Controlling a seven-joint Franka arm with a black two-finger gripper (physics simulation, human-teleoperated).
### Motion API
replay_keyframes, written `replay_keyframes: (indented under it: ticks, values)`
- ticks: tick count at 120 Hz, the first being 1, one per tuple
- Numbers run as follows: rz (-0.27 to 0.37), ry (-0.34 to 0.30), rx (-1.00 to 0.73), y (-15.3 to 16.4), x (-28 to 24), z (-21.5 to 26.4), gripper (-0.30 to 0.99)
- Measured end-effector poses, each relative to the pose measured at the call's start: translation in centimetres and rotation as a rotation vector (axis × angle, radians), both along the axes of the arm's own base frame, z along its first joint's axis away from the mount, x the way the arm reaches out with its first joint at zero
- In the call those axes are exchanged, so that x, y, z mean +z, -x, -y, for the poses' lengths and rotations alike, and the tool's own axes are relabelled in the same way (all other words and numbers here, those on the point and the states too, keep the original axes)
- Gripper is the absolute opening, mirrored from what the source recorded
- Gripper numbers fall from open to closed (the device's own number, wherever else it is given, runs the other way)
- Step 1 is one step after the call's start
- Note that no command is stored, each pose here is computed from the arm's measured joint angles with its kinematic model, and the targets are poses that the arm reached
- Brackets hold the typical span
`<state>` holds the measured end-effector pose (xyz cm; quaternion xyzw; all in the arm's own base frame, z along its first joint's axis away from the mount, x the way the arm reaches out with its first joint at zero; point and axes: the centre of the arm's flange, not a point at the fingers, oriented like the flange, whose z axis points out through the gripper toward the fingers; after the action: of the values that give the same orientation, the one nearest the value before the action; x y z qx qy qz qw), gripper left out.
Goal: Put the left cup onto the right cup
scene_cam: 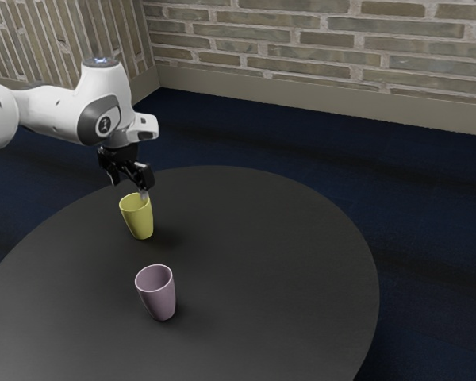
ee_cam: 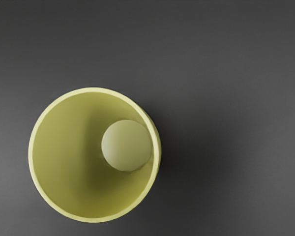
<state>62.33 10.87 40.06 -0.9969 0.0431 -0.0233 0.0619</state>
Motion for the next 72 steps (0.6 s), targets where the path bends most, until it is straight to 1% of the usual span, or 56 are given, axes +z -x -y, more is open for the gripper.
replay_keyframes:
  ticks: [72]
  values:
    - [-0.007, 0.008, -0.045, -0.7, -2.5, 0.1, 0.69]
